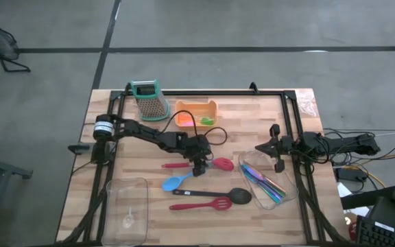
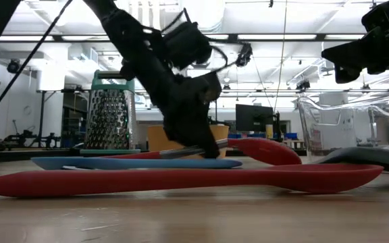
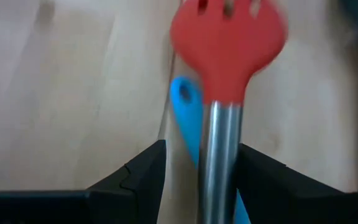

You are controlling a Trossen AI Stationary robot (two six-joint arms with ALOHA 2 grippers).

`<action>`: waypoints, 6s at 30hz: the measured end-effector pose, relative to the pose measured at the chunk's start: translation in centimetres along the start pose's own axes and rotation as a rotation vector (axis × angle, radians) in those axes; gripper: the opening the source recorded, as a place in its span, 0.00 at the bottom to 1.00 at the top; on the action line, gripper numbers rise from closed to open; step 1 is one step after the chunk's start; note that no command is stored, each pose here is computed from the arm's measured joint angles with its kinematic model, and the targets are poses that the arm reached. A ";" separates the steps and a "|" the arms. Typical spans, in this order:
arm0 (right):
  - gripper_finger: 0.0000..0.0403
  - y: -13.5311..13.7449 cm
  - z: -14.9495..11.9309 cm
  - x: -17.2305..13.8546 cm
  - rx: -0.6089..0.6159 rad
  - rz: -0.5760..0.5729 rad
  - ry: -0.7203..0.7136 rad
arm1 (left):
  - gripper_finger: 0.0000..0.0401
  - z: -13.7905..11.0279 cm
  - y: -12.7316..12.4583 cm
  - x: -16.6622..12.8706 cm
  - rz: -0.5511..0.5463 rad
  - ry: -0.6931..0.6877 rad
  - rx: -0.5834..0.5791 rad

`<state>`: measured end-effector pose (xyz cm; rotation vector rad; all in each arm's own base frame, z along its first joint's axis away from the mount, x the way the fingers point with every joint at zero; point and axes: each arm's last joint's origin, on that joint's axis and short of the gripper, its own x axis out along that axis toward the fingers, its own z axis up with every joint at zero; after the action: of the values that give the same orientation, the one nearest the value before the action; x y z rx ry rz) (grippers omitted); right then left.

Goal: Pick & Place Kitchen Items
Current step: Put the red serving spoon into the bottom transparent bin

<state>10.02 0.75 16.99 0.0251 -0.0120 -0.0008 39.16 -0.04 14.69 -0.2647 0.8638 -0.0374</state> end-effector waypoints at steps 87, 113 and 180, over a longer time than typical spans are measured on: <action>0.02 0.0 0.0 0.0 0.001 0.000 -0.001 | 0.13 0.2 0.5 0.4 0.035 -0.048 -0.215; 0.02 0.0 0.0 0.0 0.001 0.000 -0.001 | 0.13 1.7 -8.1 -20.2 -0.110 -0.277 -0.532; 0.02 0.0 0.0 0.0 0.001 0.000 0.000 | 0.25 -18.5 -19.7 -19.7 0.554 0.045 -0.930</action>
<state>10.02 0.74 16.99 0.0258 -0.0123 -0.0010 13.87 -20.28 22.74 -0.8812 0.9285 0.8959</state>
